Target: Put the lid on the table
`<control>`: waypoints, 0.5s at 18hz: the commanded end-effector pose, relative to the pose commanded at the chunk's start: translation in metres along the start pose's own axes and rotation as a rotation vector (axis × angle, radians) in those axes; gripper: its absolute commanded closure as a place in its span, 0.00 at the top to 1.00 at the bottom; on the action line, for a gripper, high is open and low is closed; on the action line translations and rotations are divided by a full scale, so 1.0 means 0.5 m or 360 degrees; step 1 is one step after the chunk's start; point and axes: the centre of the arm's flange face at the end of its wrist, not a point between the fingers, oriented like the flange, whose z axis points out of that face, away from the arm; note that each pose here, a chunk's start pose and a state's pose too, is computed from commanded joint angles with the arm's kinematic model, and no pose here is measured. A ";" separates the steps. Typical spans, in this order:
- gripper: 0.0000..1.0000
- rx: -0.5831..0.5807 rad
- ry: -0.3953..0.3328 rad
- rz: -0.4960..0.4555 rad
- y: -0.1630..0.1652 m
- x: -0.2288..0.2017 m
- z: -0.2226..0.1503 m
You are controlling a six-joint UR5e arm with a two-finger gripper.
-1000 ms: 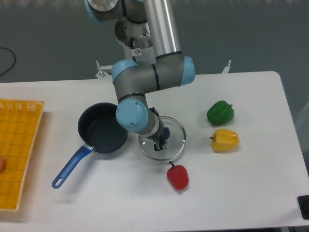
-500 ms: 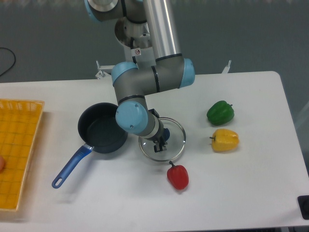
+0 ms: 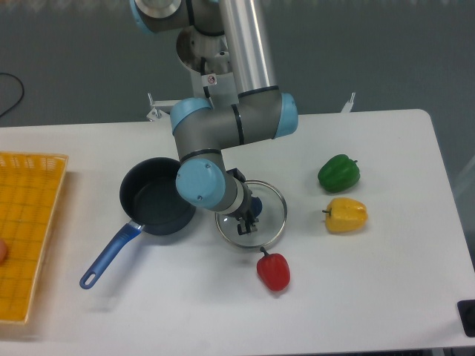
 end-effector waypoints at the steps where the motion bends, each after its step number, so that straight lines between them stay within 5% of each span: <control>1: 0.67 0.0000 -0.0002 -0.0003 0.000 -0.001 -0.001; 9: 0.68 -0.0004 -0.0001 -0.0010 -0.008 -0.004 0.001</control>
